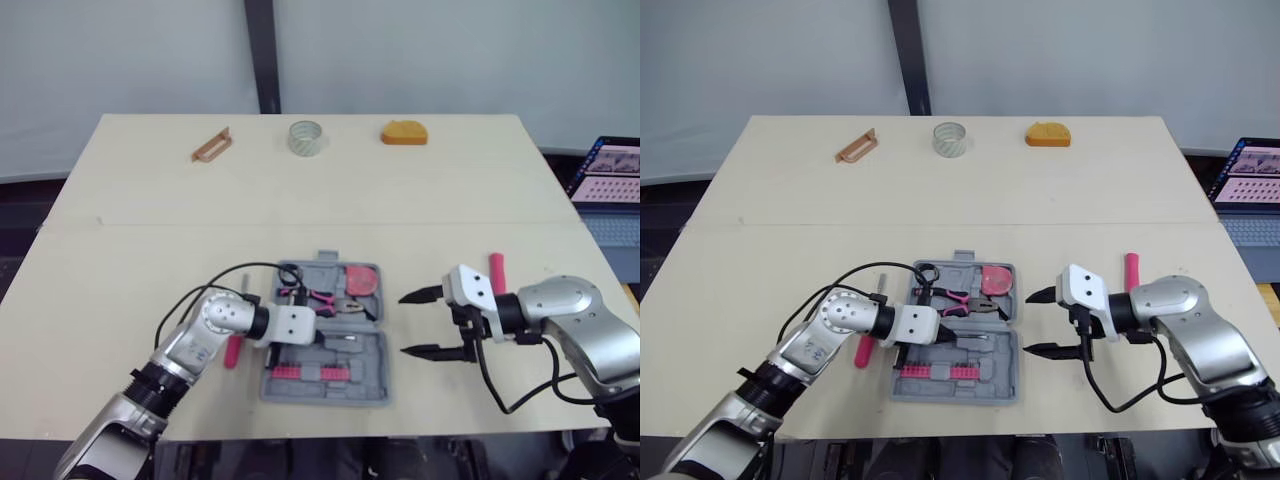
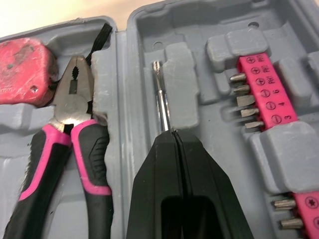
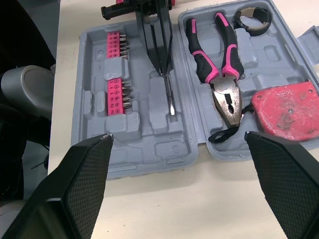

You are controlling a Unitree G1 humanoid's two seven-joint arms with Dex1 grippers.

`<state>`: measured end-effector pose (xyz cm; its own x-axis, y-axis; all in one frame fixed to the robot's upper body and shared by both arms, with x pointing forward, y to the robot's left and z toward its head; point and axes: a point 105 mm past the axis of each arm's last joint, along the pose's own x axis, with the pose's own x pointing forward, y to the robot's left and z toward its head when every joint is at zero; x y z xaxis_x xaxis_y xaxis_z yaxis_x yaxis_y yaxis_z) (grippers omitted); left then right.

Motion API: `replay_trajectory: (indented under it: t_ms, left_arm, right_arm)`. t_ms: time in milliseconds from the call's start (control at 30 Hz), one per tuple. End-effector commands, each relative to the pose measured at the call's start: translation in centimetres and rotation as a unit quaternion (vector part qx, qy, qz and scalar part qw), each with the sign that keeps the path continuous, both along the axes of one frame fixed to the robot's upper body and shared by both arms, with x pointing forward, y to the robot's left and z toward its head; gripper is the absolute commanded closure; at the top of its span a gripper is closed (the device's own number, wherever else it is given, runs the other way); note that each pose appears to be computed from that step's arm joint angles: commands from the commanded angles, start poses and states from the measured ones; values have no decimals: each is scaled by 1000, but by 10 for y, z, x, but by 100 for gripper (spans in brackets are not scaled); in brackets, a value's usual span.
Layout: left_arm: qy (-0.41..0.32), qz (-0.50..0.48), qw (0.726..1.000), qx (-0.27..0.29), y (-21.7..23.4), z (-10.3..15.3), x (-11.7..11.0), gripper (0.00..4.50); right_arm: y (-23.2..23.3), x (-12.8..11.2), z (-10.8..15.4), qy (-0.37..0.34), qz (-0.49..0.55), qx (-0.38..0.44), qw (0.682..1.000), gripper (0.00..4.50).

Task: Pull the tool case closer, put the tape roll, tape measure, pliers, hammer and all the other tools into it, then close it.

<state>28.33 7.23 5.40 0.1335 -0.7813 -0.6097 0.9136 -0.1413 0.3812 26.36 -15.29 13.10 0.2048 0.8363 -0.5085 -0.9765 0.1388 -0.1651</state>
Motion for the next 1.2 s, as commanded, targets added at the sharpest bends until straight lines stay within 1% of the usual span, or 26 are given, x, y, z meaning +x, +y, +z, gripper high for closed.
replay_trajectory:
  t_ms: [33, 167, 333, 400, 467, 600, 700, 833, 1000, 1067, 1100, 1200]
  left_arm:
    - [60, 18, 995, 72, 19, -43, -12, 446]
    - [62, 20, 996, 63, 16, -40, -11, 446]
    - [62, 26, 995, 69, 18, -40, -8, 446]
    - [75, 35, 995, 54, 15, -39, -8, 446]
    - [105, 53, 992, 34, 13, -39, -9, 446]
    - [135, 74, 988, 34, 16, -45, -9, 446]
    - [140, 73, 987, 35, 16, -47, -10, 446]
    - [146, 71, 987, -12, 6, -33, -8, 446]
    - [177, 77, 978, -76, 1, -5, -6, 446]
    - [180, 84, 975, -97, 3, 10, -3, 392]
    - [184, 89, 972, -116, 5, 23, -2, 358]
    - [188, 98, 965, -154, 12, 51, -2, 211]
  right_arm:
    - [-3, 4, 10, -25, -6, 0, 1000, 0]
    - [-3, 4, 10, -26, -6, 0, 1000, 0]
    - [-3, 4, 10, -27, -6, 0, 1000, 0]
    - [-3, 4, 10, -27, -6, 1, 1000, 0]
    - [-3, 4, 10, -26, -7, 1, 1000, 0]
    - [-2, 4, 10, -25, -7, 2, 1000, 0]
    - [-3, 3, 11, -25, -8, 1, 1000, 0]
    - [-3, 3, 12, -26, -9, 3, 1000, 0]
    - [-3, 4, 16, -21, -15, 23, 999, 0]
    - [-4, 6, 18, -20, -19, 31, 999, 0]
    - [-6, 7, 20, -15, -27, 41, 999, 0]
    - [-11, 9, 26, -3, -49, 70, 996, 0]
